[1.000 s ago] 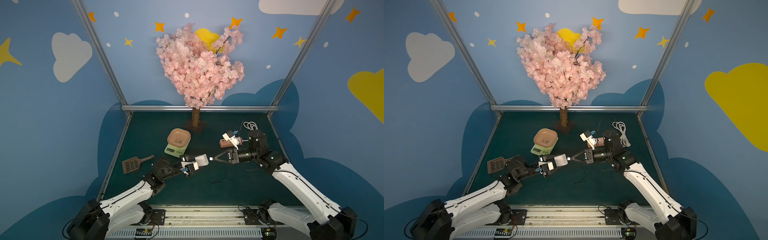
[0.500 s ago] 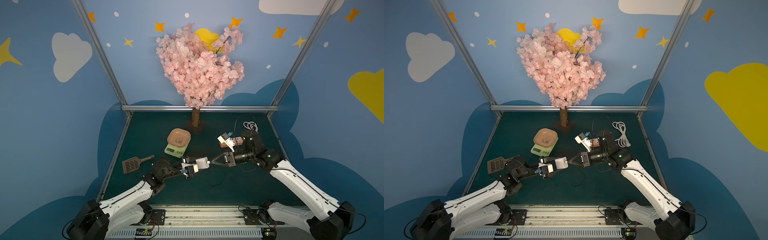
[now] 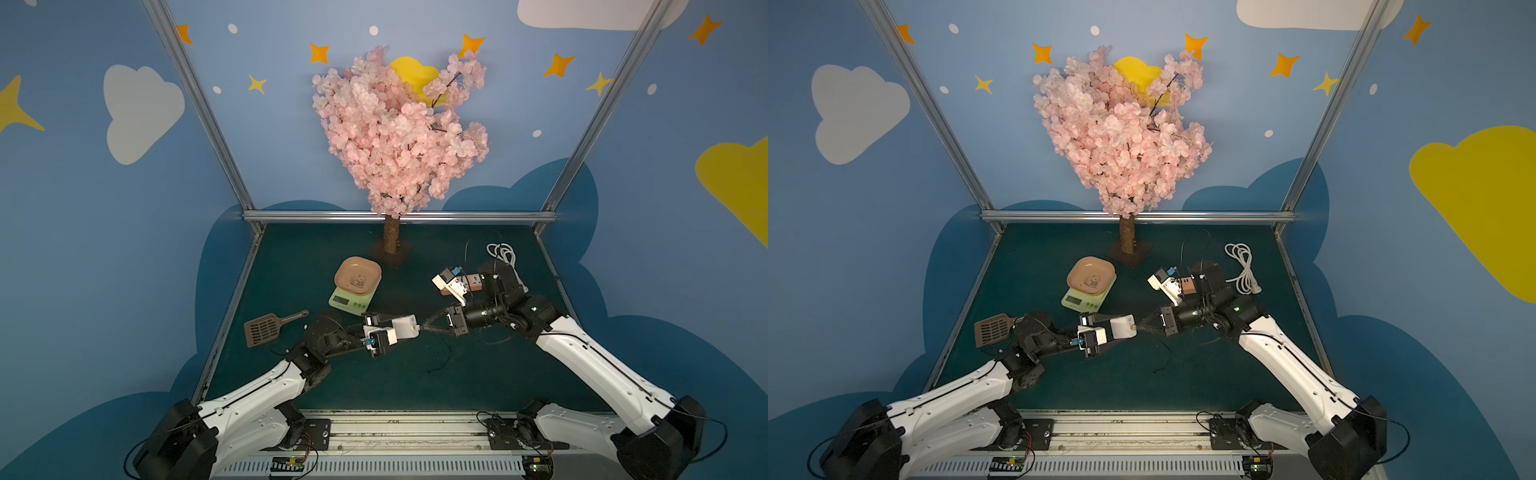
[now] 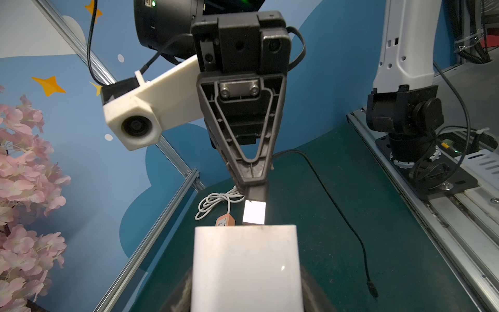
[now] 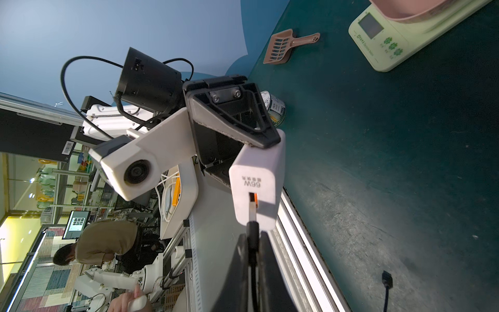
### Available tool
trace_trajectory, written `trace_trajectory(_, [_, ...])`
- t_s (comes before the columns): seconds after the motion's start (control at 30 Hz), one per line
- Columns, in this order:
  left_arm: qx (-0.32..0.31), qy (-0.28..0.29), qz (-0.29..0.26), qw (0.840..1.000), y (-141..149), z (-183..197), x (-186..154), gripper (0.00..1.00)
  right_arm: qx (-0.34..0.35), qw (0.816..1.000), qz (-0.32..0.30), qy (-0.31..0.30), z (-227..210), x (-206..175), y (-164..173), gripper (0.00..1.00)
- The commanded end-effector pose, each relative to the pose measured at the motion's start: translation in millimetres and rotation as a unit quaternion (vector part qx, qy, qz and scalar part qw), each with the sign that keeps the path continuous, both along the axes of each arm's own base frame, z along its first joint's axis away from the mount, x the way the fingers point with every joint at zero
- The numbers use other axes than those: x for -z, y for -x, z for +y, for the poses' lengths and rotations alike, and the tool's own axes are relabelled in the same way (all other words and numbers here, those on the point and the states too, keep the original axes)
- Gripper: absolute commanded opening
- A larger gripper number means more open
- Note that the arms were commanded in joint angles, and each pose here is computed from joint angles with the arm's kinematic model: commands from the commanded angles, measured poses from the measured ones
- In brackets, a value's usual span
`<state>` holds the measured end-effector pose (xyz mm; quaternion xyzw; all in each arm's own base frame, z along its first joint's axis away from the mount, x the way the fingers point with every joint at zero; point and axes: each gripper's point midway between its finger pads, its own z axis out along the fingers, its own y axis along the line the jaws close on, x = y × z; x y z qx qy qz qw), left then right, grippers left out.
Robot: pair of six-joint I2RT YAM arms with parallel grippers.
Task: Charge the electronic scale
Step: Insert the charging cable into the plug.
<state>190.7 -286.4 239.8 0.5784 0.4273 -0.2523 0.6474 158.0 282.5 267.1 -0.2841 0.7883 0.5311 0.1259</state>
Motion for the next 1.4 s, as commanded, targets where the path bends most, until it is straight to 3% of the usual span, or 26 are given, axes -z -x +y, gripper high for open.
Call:
trace_trajectory(0.0, [0.016, 0.015, -0.017, 1.0, 3.6, -2.8, -17.4, 0.41, -0.003, 1.0, -0.008, -0.003, 3.3, -6.5, -2.0, 0.0])
trace_trajectory(0.33, [0.019, 0.01, -0.011, 1.0, 3.9, -4.6, -13.7, 0.42, -0.003, 1.0, -0.003, 0.002, 3.7, -4.1, -2.9, 0.0])
trace_trajectory(0.83, [0.02, -0.037, -0.006, 0.999, -3.1, -13.1, -2.1, 0.42, -0.003, 0.997, -0.012, 0.079, -1.9, 16.9, -3.9, 0.0])
trace_trajectory(1.27, [0.022, -0.046, 0.007, 0.999, -4.7, -24.2, 9.4, 0.42, -0.006, 0.996, -0.014, 0.084, 11.9, 24.9, -8.0, 0.0])
trace_trajectory(1.3, [0.023, -0.046, 0.008, 0.999, -4.4, -24.1, 10.6, 0.43, -0.005, 0.996, -0.014, 0.085, 11.5, 24.9, -8.1, 0.01])
trace_trajectory(1.37, [0.019, -0.048, 0.012, 0.999, -5.7, -23.7, 13.5, 0.42, 0.0, 0.996, -0.018, 0.086, 9.9, 24.2, -9.0, 0.14])
